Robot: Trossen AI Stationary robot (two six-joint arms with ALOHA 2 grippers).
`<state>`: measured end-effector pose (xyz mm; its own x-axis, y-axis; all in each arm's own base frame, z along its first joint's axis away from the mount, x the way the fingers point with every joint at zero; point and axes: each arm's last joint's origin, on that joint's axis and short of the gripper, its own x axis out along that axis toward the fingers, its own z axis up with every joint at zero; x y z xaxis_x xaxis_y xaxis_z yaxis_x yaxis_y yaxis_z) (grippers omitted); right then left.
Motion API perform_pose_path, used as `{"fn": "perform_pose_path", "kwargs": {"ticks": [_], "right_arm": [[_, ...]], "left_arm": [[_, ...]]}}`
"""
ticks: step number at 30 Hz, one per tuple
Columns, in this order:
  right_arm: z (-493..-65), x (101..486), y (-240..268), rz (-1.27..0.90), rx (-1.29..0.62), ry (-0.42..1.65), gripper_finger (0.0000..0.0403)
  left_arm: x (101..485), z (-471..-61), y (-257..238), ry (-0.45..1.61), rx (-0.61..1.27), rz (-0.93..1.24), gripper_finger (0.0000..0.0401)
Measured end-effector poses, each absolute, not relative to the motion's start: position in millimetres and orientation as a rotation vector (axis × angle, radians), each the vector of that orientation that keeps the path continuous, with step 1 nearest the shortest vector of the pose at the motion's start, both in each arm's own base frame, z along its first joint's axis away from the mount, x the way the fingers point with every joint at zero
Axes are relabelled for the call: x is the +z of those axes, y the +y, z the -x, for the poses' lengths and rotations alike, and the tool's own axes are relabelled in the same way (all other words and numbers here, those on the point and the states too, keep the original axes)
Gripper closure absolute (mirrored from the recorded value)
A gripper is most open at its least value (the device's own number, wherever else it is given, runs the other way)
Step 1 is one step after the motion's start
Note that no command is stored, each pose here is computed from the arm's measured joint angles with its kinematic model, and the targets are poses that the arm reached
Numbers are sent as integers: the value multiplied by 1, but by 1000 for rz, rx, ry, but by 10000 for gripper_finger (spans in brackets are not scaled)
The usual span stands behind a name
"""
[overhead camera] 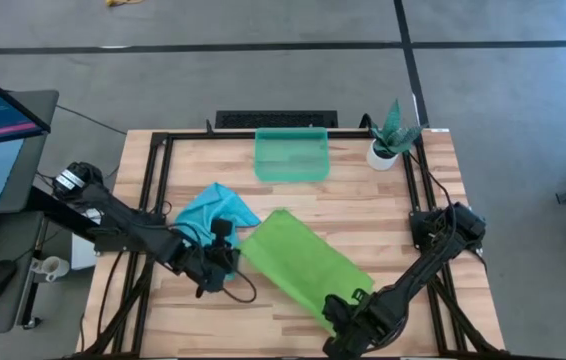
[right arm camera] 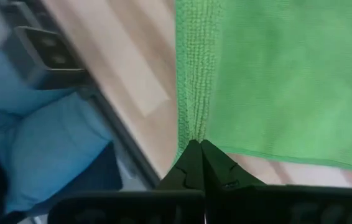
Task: Roll microfiber towels into tight, uniform cylinder then place into a basket
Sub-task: Fold the green microfiber cloth
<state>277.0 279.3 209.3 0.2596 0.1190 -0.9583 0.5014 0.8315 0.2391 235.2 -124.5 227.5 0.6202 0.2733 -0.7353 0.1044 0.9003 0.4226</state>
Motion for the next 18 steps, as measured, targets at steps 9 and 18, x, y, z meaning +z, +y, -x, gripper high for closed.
{"fn": "perform_pose_path", "kwargs": {"ticks": [9, 18], "right_arm": [[-265, 206, 266, -530, -495, 1366, 398], [-260, 193, 251, -484, -613, 1397, 399]], "left_arm": [[222, -260, -92, 930, 184, -477, 401], [198, -287, -75, 960, 217, -526, 401]]}}
